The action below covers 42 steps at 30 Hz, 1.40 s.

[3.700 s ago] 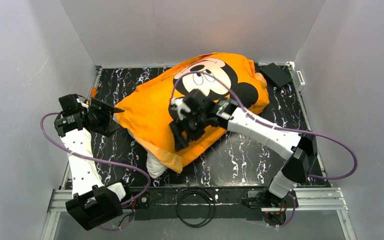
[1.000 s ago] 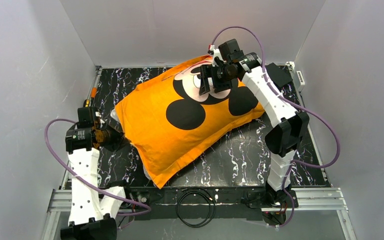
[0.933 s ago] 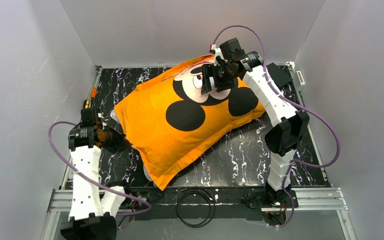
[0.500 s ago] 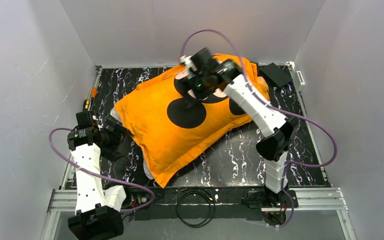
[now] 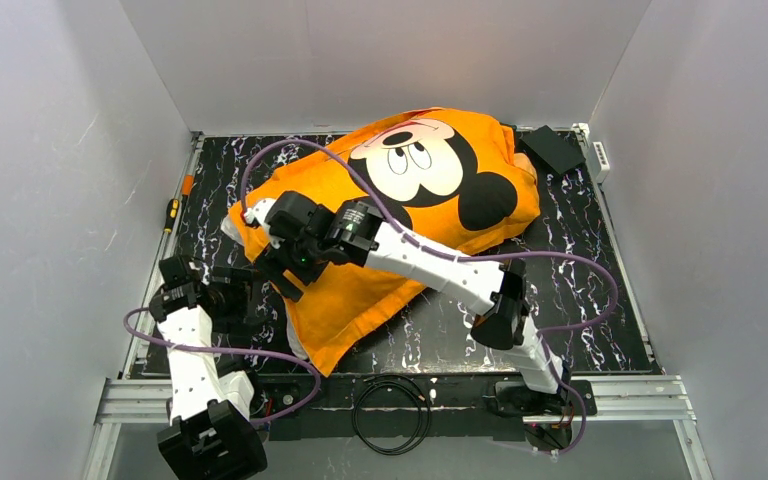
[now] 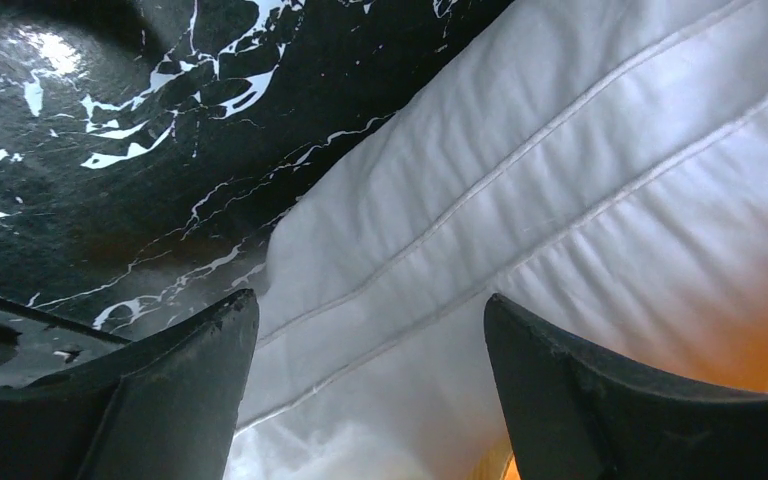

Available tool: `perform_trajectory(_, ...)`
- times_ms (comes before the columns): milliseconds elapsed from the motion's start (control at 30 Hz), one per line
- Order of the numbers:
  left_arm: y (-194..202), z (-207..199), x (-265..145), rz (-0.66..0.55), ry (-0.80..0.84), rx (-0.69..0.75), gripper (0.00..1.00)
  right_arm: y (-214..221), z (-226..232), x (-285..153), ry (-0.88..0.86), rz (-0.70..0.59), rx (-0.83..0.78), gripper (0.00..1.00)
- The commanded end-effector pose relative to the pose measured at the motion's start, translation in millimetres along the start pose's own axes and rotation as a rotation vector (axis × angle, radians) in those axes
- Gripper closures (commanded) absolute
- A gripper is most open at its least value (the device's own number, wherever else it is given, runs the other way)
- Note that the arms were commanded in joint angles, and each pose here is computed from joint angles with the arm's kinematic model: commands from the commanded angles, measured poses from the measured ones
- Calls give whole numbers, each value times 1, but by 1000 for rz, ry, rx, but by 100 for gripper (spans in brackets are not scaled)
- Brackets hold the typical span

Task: Put the pillow into the pillowcase
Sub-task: Stuff the pillow into the pillowcase.

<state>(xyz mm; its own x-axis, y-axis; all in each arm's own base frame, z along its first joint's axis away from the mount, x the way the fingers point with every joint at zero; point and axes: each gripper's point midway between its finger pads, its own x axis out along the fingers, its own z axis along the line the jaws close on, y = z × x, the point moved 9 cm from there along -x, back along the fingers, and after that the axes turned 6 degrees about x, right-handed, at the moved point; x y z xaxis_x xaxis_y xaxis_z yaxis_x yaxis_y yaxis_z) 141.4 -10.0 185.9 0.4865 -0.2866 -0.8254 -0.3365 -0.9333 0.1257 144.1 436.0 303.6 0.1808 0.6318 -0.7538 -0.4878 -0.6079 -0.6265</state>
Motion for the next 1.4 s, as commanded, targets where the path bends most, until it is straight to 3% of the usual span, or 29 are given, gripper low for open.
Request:
perform_trajectory(0, -3, -8, 1, -15, 80, -35, 18, -20, 11, 8, 18, -134, -17, 13)
perform_trajectory(133, -3, -5, 4, -20, 73, -55, 18, -16, 17, 35, 51, -123, -43, 13)
perform_trajectory(400, -10, -8, 18, -44, 191, -124, 22, 19, -7, 94, 340, 9, -107, 19)
perform_trajectory(467, -12, -10, 17, -46, 186, -117, 22, 17, -11, 94, 363, 14, -111, 34)
perform_trajectory(567, -13, -10, 18, -45, 178, -99, 25, 8, -17, 84, 337, -7, -65, 78)
perform_trajectory(633, -15, -10, 20, -52, 191, -82, 30, -3, -21, 68, 282, -49, 4, 99)
perform_trajectory(733, -15, -10, 23, -47, 210, -78, 36, -29, -33, 33, 122, -147, 139, 99)
perform_trajectory(867, -19, -19, 27, -28, 331, -40, 29, -63, -39, -17, -146, -298, 271, 99)
perform_trajectory(1000, -19, -27, 31, -7, 370, 22, 23, -77, -30, -52, -323, -369, 292, 99)
perform_trajectory(1167, -2, -66, 50, 125, 495, 176, 21, -81, -16, -64, -492, -393, 323, 99)
perform_trajectory(1233, 11, -89, 55, 174, 526, 277, 30, -82, -13, -64, -526, -380, 332, 99)
perform_trajectory(1367, 43, -141, 56, 208, 640, 428, 66, -91, -3, -72, -625, -375, 356, 99)
